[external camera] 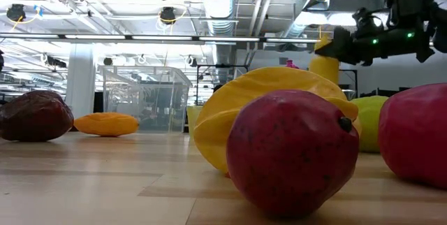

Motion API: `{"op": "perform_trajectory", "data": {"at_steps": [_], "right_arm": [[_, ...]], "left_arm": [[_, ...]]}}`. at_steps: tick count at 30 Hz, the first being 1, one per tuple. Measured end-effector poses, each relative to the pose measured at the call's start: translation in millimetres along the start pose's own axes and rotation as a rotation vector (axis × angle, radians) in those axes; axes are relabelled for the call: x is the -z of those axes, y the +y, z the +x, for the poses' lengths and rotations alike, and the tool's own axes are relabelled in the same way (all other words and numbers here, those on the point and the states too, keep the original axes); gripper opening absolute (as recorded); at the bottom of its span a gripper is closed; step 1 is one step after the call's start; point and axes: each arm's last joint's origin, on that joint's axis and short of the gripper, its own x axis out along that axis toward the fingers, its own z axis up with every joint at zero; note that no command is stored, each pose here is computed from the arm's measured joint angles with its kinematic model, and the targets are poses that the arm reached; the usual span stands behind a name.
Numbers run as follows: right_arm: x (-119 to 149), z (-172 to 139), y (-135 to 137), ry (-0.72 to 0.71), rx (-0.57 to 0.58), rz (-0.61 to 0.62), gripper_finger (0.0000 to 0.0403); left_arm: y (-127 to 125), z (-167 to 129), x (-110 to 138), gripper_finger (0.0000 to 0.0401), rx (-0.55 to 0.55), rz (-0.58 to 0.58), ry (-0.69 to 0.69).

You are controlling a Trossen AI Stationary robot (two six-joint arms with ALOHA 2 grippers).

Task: Pick & Place Food Item
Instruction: Put the yellow tumbler into the transparent bin

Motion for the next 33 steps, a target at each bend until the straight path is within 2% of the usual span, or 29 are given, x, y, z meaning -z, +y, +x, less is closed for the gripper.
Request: {"op": "perform_trajectory", "data": {"at_steps": [4,26,33], "right_arm": [[9.2,5.6,-1.6,0.051,0.016,-0.013,0.0211],[43.5,26.3,1.2,0.138,0.030,-0.013,0.0220],[41.9,25.2,1.0,0.133,0.032,0.031,0.0256]], "left_arm": [[0.0,0.0,0.0,0.0195,0.000,0.000,0.000],[0.3,0.0,0.0,0.0195,-0.010,0.000,0.000],[0.3,0.0,0.0,0.0195,-0.010,0.000,0.000]]}}
